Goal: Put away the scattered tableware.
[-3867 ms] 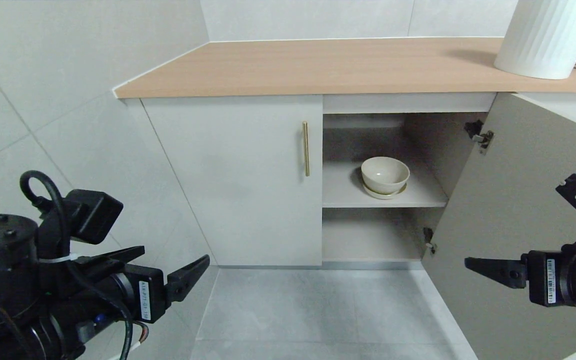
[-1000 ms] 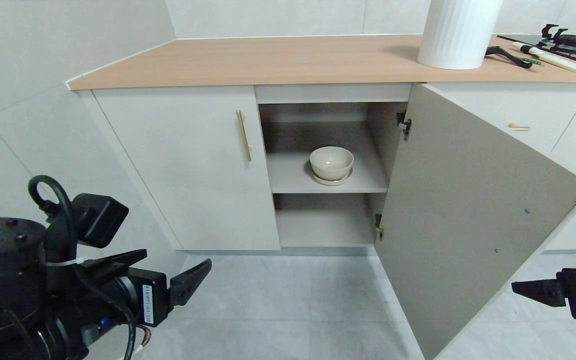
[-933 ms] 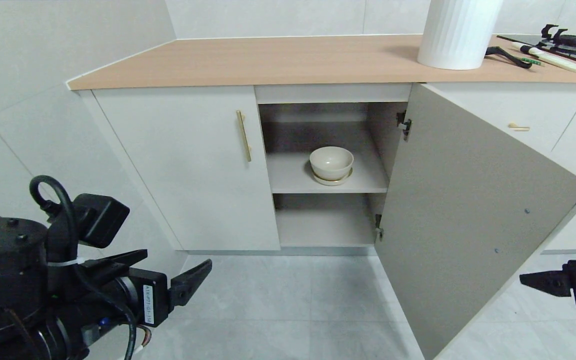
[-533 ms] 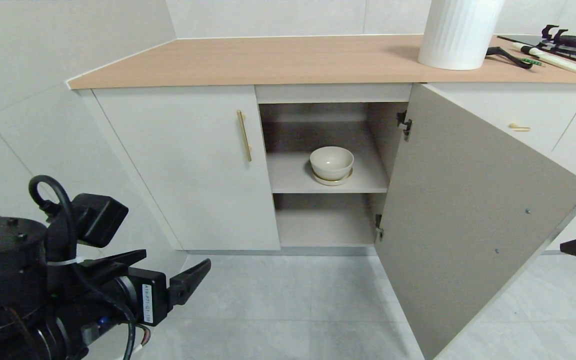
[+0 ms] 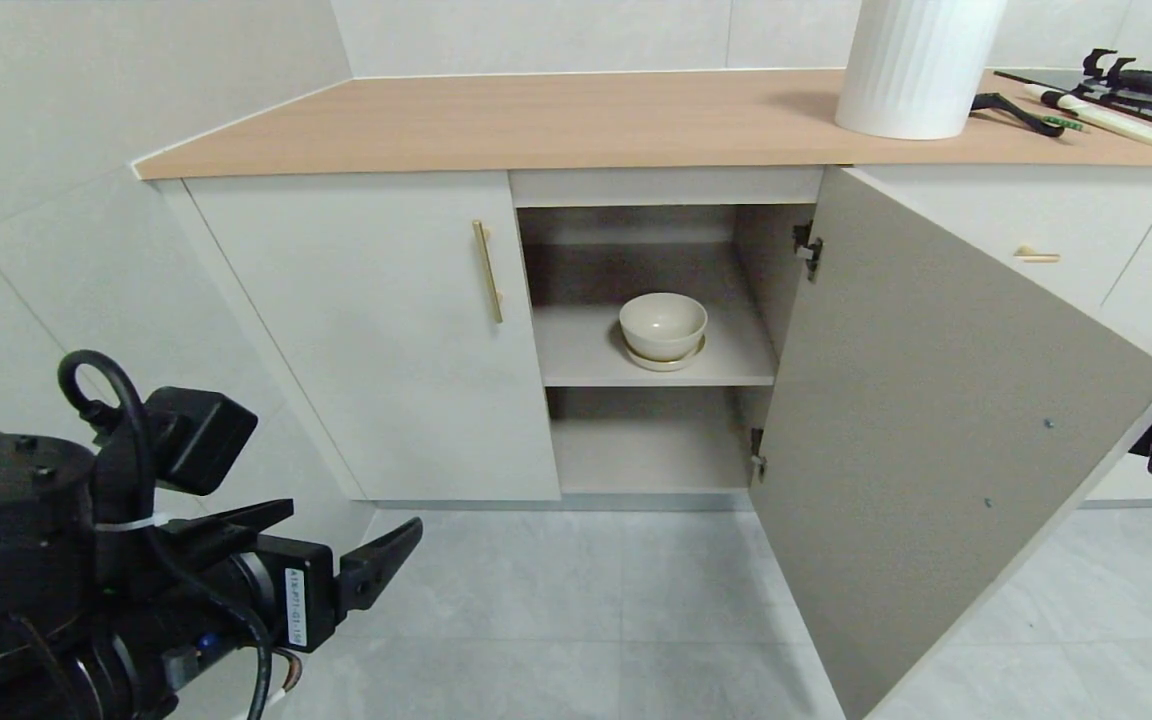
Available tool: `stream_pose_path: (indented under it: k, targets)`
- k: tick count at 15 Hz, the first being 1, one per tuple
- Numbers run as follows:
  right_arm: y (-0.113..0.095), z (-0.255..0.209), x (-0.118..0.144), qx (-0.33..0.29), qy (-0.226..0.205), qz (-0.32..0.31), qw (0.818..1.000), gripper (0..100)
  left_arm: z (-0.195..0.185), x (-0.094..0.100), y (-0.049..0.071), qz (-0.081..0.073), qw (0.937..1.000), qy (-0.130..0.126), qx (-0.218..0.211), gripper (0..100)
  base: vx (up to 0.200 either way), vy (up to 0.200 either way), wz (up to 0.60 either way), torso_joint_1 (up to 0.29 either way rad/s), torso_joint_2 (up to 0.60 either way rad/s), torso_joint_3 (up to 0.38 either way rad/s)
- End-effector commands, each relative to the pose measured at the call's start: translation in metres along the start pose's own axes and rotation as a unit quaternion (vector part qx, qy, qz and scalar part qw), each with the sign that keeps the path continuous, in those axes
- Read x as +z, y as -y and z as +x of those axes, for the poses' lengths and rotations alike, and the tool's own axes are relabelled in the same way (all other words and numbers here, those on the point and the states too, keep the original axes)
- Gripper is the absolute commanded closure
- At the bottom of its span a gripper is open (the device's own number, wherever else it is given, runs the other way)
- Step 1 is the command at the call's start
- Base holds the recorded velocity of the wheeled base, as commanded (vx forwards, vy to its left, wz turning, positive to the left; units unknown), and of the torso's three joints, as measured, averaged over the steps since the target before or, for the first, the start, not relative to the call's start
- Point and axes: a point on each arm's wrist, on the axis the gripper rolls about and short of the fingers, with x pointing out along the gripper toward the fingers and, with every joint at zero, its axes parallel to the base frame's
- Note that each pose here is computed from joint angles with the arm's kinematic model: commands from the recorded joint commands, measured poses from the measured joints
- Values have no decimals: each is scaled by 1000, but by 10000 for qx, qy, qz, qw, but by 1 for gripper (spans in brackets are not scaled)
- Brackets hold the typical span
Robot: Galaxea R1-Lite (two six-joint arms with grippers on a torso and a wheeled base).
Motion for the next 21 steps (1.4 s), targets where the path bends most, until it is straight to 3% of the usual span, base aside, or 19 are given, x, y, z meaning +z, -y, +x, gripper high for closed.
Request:
stream_pose_path:
  k: [1,6,10,12,17,21]
  targets:
    - [-5,6,-5,54,-143,-63,9999,0,0,0,0,0,10000,-3,2,0,0,0,0,0,0,0]
    - [-31,-6,-16,787,-239,-198,9964,0,-1,3,0,-19,10000,67,-12,0,0,0,0,0,0,0]
    - [-74,-4,-21,2125,-267,-458,9757,0,0,12,-3,-122,9996,221,81,0,0,0,0,0,0,0]
    - [-98,12,-24,2479,-138,-493,9674,0,-1,13,-3,-136,9995,271,79,0,0,0,0,0,0,0]
    - [-153,33,-40,2922,-296,-706,9533,0,0,12,-4,-142,9995,274,109,0,0,0,0,0,0,0]
    - [-167,47,-46,2997,-300,93,9535,0,1,10,-4,-123,9996,203,122,0,0,0,0,0,0,0]
